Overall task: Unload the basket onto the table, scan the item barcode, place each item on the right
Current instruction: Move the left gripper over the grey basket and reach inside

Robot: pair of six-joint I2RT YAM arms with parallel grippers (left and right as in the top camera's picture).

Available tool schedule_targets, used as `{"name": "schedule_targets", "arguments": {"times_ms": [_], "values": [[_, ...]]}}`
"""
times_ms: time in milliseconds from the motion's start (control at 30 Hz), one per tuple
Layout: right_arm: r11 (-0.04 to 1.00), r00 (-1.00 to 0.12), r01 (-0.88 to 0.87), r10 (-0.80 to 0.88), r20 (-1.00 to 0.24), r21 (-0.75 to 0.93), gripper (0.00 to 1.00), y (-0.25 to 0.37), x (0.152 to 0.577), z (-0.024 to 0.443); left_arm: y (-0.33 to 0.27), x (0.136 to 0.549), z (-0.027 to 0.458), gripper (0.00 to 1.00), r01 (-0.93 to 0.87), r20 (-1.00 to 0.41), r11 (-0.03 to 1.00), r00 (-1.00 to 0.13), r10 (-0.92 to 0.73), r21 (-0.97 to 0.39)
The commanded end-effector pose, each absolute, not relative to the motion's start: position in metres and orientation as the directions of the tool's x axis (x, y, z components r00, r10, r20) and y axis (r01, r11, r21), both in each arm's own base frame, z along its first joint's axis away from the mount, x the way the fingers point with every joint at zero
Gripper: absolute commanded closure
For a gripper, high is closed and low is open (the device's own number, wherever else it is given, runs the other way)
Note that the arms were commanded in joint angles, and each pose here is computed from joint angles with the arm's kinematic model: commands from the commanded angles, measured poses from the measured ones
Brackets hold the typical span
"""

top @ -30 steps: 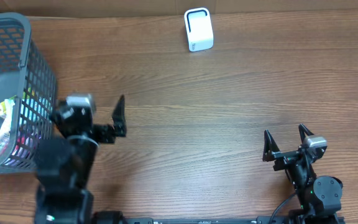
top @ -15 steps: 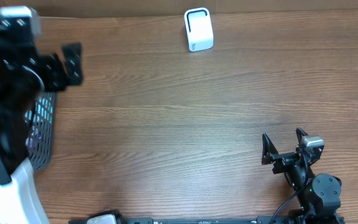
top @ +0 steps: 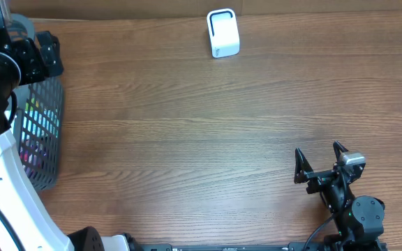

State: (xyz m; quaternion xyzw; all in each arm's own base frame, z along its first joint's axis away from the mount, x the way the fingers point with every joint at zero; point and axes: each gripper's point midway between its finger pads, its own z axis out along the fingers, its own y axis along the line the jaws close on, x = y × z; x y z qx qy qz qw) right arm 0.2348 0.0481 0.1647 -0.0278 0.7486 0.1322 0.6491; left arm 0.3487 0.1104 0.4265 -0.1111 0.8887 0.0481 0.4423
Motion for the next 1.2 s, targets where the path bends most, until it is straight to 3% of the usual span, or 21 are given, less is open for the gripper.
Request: {"name": "schedule_targets", "arguments": {"times_ms": [0, 433, 767, 1167], "values": [[0.960, -0.112, -0.230, 0.139, -0.984, 0.162, 0.00, 0.050, 0.232, 0.182, 0.139, 0.348, 0.424, 0.00, -0.361, -0.791, 0.932, -0.569, -0.225, -0.006], [0.926, -0.260, -0.319, 0.117, -0.958, 0.200, 0.00, 0.069, 0.221, 0.150, 0.270, 0.312, 0.371, 0.02, -0.757, -0.675, 0.631, -0.376, -0.635, -0.172], [0.926, -0.260, -0.319, 0.117, -0.958, 0.200, 0.00, 0.069, 0.221, 0.150, 0.298, 0.328, 0.305, 0.11, -0.803, -0.544, 0.580, -0.428, -0.722, -0.137], [0.926, -0.260, -0.319, 0.118, -0.959, 0.200, 0.00, 0.069, 0.221, 0.151, 0.329, 0.328, 0.236, 0.11, -0.883, -0.419, 0.468, -0.412, -0.809, -0.036]]}}
